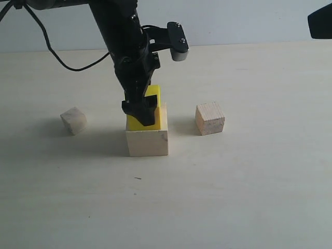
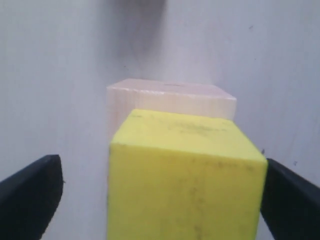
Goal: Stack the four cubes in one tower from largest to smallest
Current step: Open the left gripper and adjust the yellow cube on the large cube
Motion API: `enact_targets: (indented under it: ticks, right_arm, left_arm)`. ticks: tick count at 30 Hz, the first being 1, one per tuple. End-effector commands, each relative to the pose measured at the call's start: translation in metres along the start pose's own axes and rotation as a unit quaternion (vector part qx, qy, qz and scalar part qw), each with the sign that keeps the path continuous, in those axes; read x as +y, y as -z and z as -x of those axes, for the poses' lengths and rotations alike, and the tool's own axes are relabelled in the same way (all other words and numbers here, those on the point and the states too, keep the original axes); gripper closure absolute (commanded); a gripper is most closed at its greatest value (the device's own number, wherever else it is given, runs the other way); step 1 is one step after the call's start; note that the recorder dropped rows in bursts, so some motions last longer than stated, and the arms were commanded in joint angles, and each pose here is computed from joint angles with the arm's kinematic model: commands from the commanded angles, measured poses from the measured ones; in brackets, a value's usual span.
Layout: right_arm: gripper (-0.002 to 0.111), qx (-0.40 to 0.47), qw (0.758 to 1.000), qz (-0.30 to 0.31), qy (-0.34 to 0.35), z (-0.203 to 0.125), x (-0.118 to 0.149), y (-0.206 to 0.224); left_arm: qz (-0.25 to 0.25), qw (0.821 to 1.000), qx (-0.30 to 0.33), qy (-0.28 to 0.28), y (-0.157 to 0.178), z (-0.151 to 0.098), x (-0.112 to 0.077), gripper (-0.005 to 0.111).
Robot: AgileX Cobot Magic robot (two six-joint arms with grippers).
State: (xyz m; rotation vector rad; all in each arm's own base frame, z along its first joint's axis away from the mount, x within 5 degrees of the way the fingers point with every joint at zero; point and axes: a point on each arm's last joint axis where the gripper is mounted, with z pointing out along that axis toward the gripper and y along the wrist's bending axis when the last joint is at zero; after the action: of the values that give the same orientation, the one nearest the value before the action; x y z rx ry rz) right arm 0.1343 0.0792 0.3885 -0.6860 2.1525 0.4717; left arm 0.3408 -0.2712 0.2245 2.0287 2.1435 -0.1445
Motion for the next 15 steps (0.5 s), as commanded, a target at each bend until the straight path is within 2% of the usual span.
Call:
enact_targets:
  ticks: [1,8,12,15]
  right_arm:
    - [0.108,-0.002,1.0,0.001,0.0,-0.0015,0.0004,0.001]
    - [0.108,-0.002,1.0,0.001,0.002,-0.0015,0.0003,0.001]
    - [0.108,-0.002,1.0,0.001,0.002,-0.0015,0.0003,0.001]
    - [0.108,-0.002,1.0,0.001,0.002,-0.0015,0.0003,0.001]
  left_arm:
    - [0.032,0.999,-0.029,0.002,0.002,0.0046,0.007,0.002]
    - [0.035,0.999,-0.03,0.002,0.002,0.0049,0.0074,0.002]
    - [0.008,1.0,-0.01,-0.003,0.0017,0.0012,0.0026,0.002]
    - [-0.014,0.999,0.006,-0.03,0.0017,-0.0019,-0.0014,0.002]
